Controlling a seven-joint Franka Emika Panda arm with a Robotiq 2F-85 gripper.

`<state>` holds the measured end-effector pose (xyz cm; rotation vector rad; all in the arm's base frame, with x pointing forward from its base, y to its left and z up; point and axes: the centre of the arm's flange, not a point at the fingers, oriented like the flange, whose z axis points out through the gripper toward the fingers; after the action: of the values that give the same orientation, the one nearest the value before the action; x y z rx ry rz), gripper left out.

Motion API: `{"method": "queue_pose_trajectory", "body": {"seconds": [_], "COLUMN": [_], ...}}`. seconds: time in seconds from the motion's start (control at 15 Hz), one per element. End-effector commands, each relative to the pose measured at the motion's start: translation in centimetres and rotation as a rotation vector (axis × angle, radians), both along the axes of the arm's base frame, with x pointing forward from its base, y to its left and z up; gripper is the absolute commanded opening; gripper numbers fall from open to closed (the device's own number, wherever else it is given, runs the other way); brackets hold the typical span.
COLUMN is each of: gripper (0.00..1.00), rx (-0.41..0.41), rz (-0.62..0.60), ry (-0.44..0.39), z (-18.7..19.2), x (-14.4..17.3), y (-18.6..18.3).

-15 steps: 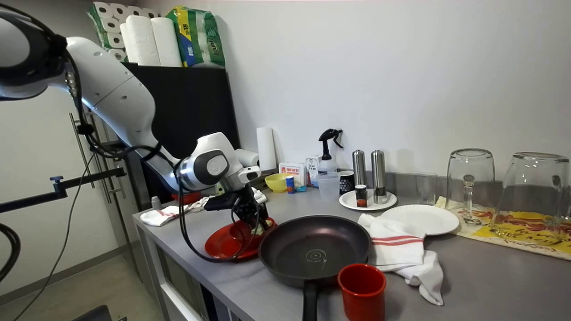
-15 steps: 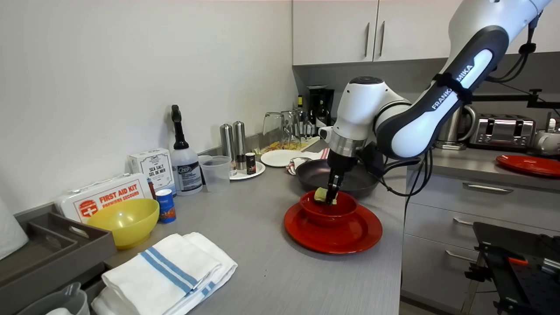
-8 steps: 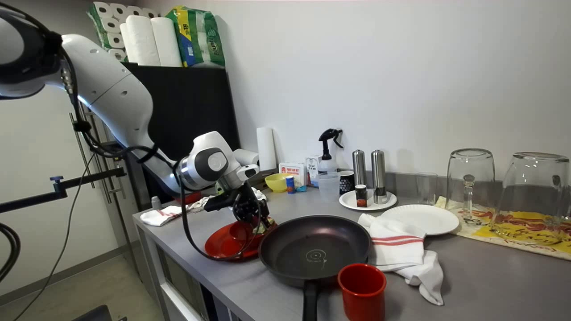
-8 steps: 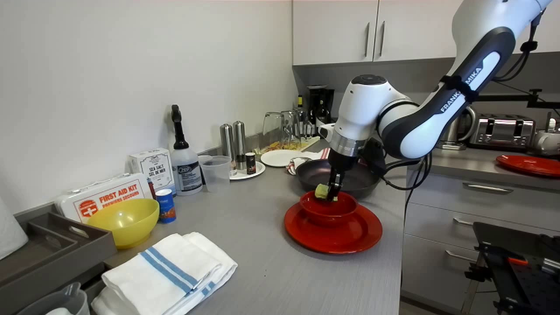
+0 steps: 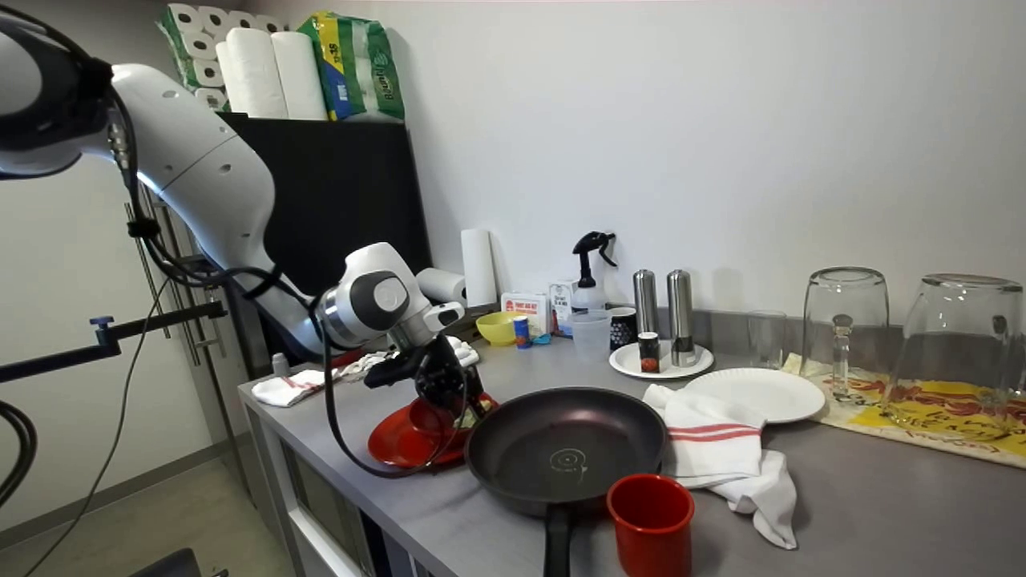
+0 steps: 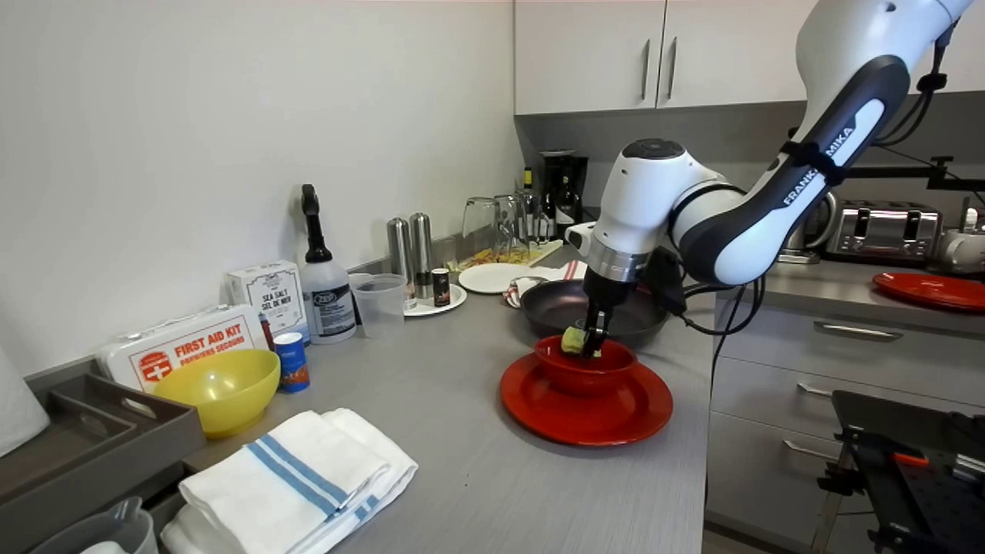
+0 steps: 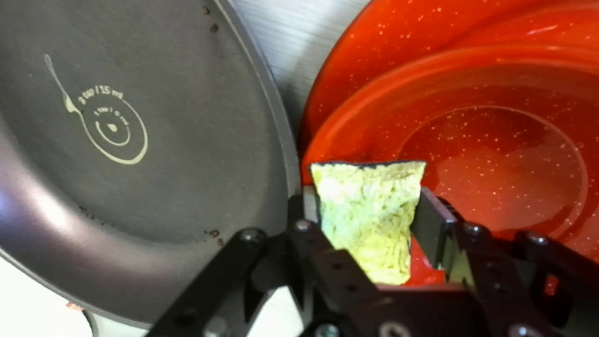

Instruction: Wipe inside the red bowl with the sponge

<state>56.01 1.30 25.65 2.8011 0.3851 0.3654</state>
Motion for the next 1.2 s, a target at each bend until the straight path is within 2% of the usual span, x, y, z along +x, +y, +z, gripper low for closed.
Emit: {"method": "queue_pose_trajectory", "body": {"seconds": [0.0,0.73,1.13], "gripper": [0.25,0.25,0.25], "rx": [0.006,0.092,0.257], "rz": [-0.025,-0.072,-0.127], "ry": [0.001,0.045,0.085], "z": [-1.0,-3.1,-1.8], "x": [-0.7,-1.1,-1.2], "y": [0.5,4.2,9.4]}}
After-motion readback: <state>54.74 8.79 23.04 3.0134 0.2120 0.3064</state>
